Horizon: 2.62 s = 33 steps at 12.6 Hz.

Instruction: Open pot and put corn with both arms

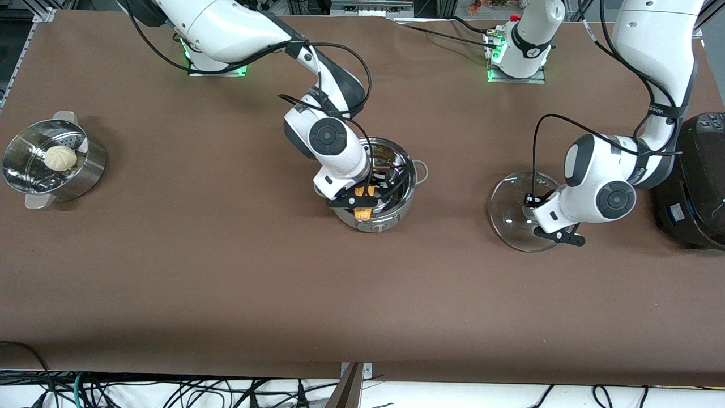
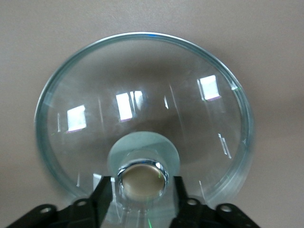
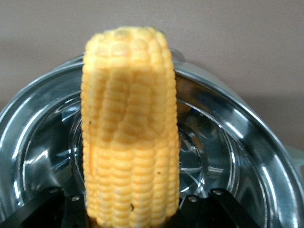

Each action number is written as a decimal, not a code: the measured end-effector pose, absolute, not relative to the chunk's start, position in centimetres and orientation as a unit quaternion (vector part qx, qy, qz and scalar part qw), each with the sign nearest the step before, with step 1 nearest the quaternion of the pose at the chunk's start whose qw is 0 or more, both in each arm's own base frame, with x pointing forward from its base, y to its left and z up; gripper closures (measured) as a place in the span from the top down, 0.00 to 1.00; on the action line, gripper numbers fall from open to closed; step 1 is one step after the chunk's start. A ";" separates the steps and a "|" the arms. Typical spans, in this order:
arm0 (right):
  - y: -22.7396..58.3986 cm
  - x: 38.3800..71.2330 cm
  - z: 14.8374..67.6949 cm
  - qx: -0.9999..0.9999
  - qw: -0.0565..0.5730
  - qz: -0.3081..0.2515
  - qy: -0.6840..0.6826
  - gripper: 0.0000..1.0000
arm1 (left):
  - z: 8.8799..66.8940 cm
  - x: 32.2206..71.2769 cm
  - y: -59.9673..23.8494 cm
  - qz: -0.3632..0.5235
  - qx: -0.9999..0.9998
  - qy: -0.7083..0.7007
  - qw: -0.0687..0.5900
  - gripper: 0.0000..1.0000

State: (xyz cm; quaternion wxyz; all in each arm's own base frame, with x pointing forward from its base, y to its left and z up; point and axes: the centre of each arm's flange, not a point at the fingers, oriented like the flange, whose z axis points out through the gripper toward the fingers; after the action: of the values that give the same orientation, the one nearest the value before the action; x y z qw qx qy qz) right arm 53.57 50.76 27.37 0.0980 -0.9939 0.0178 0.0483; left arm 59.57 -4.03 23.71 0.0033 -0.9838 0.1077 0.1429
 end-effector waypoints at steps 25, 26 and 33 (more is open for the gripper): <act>20.2 67.5 42.9 -0.988 -0.085 -0.027 0.128 1.00 | 59.3 55.8 -4.6 0.036 -0.999 0.032 0.016 1.00; 18.2 68.0 42.7 -0.989 -0.094 -0.024 0.114 1.00 | 59.4 55.7 -4.5 0.036 -0.999 0.031 0.016 1.00; -0.1 68.0 46.3 -0.988 -0.018 -0.041 0.146 1.00 | 59.3 55.7 -4.5 0.037 -0.999 0.031 0.016 1.00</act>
State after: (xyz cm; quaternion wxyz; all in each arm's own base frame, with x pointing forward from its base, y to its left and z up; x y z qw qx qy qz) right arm 68.04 -0.08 46.34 -0.0183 -0.9882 0.1462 -0.0408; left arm 55.68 -4.47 59.31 0.0163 -0.9987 0.0310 0.0367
